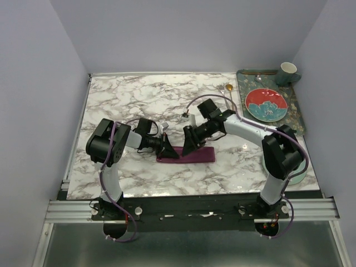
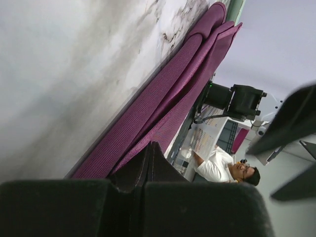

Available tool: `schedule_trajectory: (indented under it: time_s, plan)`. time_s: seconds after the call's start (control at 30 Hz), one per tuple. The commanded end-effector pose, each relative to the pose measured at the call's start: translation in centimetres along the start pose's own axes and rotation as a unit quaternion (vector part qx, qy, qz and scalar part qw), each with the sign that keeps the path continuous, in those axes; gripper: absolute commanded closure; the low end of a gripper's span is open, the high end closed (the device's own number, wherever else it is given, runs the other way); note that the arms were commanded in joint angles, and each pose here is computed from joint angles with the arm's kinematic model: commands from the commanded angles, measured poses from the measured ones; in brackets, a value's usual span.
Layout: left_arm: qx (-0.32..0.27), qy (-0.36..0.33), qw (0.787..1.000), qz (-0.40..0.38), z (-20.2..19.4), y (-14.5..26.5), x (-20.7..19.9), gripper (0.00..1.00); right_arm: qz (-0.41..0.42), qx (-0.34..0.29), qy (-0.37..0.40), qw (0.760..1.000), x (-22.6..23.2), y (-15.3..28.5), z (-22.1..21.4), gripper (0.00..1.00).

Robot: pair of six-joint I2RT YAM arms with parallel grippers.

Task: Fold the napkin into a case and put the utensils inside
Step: Smooth out the smaller rectangle-folded napkin at the center of the board.

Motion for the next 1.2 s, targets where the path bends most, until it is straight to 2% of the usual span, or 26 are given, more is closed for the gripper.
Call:
schedule_trajectory:
  time_s: [0.0, 0.17, 0.4, 0.73, 0.87, 1.0, 1.17]
  plan:
    - [-0.020, 0.036, 0.997, 0.070, 0.0, -0.3, 3.9, 1.00, 0.048, 0.047, -0.009, 0.998, 2.3, -3.7, -1.8, 0.45]
    - [-0.020, 0.038, 0.997, 0.070, 0.0, -0.3, 3.9, 1.00, 0.038, 0.072, -0.053, 0.995, -1.0, -6.7, -3.1, 0.45]
    - [-0.023, 0.050, 0.996, 0.071, 0.1, -0.1, 4.4, 1.00, -0.002, 0.086, -0.077, 0.993, -5.0, -8.4, -5.0, 0.46]
    - [-0.027, 0.061, 0.995, 0.074, -0.1, 0.6, 5.3, 1.00, 0.005, 0.072, -0.150, 0.986, -9.2, -4.8, -7.6, 0.48]
    - [-0.025, 0.059, 0.995, 0.071, 0.1, 0.6, 5.3, 1.00, 0.060, 0.063, -0.175, 0.981, -8.7, -3.5, -7.5, 0.49]
    - [-0.023, 0.054, 0.996, 0.071, 0.2, 0.6, 5.2, 1.00, 0.121, 0.045, -0.140, 0.982, -5.4, -2.0, -5.7, 0.49]
    - [-0.022, 0.053, 0.996, 0.071, 0.1, 0.6, 5.1, 1.00, 0.157, 0.013, -0.093, 0.983, -1.4, -0.7, -2.0, 0.47]
Point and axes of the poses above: each gripper's point midway between its finger pads, its own y axis back along the fingers, its own x axis along the line the jaws close on, z = x × y, the point moved 2 cm from there along y, back along the fingers, and after that the axes turned 4 degrees about -y, right-handed, at the moved point
